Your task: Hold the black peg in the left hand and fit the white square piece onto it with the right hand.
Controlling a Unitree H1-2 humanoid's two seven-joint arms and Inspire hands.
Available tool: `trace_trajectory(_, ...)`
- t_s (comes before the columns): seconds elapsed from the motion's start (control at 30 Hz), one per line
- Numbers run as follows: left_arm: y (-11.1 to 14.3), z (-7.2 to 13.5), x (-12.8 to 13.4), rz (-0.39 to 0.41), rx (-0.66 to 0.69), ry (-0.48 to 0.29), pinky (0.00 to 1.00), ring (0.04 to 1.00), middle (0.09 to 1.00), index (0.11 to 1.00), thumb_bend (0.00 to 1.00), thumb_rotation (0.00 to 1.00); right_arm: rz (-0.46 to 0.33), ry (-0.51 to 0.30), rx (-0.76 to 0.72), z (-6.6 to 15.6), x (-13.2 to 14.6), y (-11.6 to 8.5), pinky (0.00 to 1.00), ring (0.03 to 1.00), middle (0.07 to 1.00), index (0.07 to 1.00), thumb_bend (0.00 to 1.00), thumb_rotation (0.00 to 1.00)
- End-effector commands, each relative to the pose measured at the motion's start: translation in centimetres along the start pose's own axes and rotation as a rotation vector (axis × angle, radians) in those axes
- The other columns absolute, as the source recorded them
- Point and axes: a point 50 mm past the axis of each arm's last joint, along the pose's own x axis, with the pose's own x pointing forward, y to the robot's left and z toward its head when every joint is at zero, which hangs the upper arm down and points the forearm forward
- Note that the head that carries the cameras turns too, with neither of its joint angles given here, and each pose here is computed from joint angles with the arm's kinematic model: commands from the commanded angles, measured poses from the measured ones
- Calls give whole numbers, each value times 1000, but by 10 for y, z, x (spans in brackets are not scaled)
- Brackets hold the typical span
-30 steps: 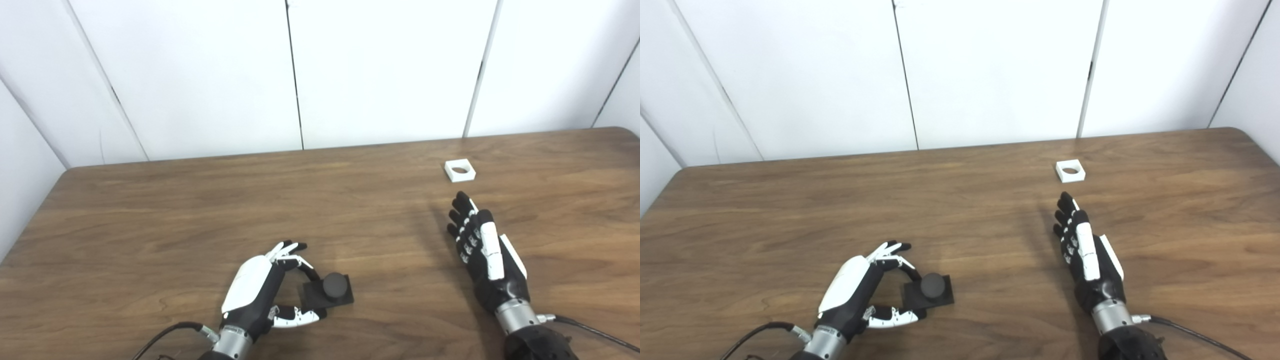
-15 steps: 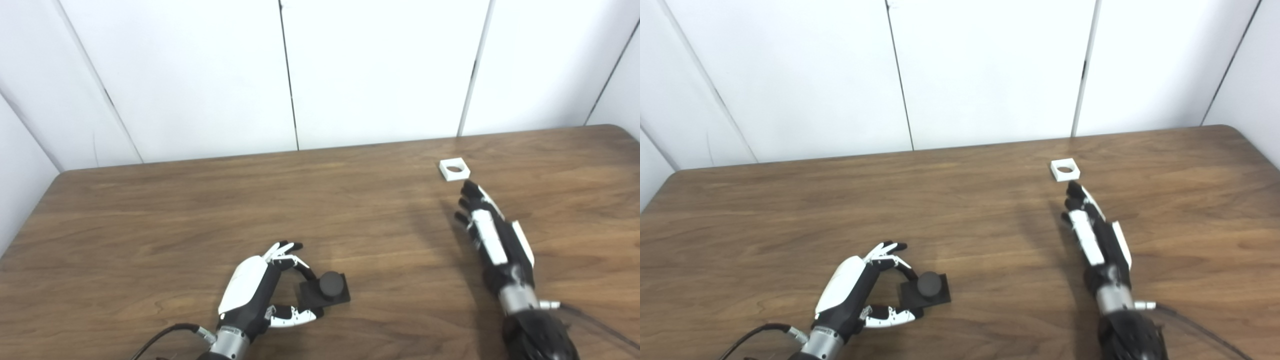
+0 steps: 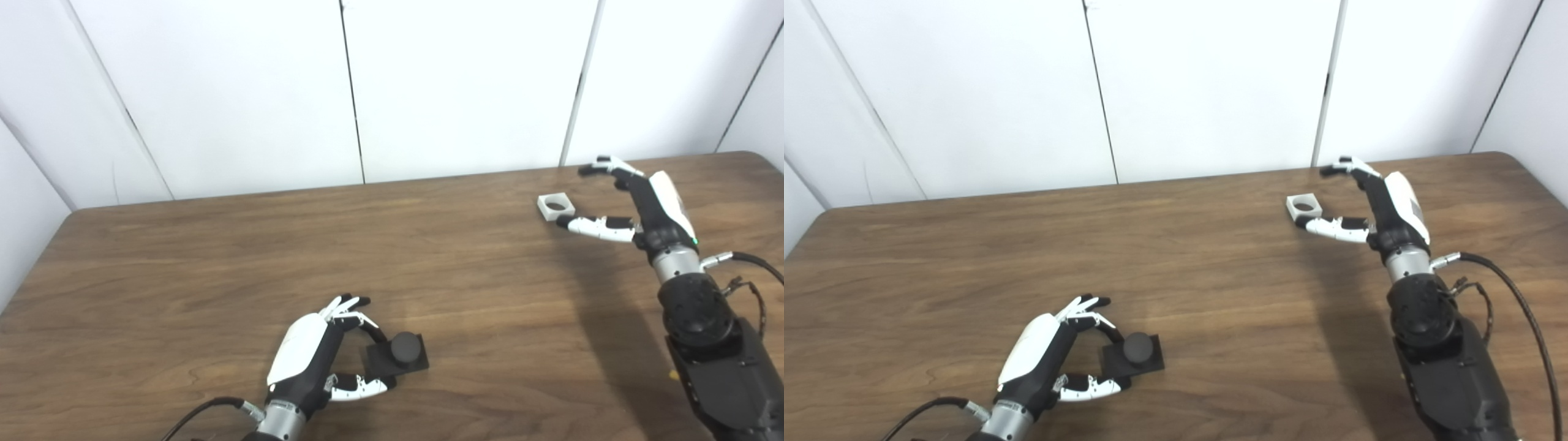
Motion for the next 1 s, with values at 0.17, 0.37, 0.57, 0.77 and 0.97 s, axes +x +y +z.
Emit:
trace_trajectory(0.17,6,4,4,28,33,-35,948,966,892,493,501,89,33,-68,-144,22,43,-39,921,975,935,701,911,237)
trace_trajectory(0.37,7,3,5,25,32,-36,942,967,894,494,501,89,96,-67,-208,29,64,-46,938,1000,952,711,916,210)
trace_trajectory(0.57,6,4,7,30,26,-39,939,964,890,493,501,88,121,-75,-252,37,79,-47,920,1000,955,710,909,166)
trace_trajectory(0.77,6,4,6,20,28,-45,939,968,896,494,500,88,138,-66,-301,40,92,-44,893,1000,959,707,893,168)
trace_trajectory(0.97,4,4,6,24,27,-44,933,965,894,494,501,88,159,-67,-336,43,104,-39,886,1000,964,709,877,174)
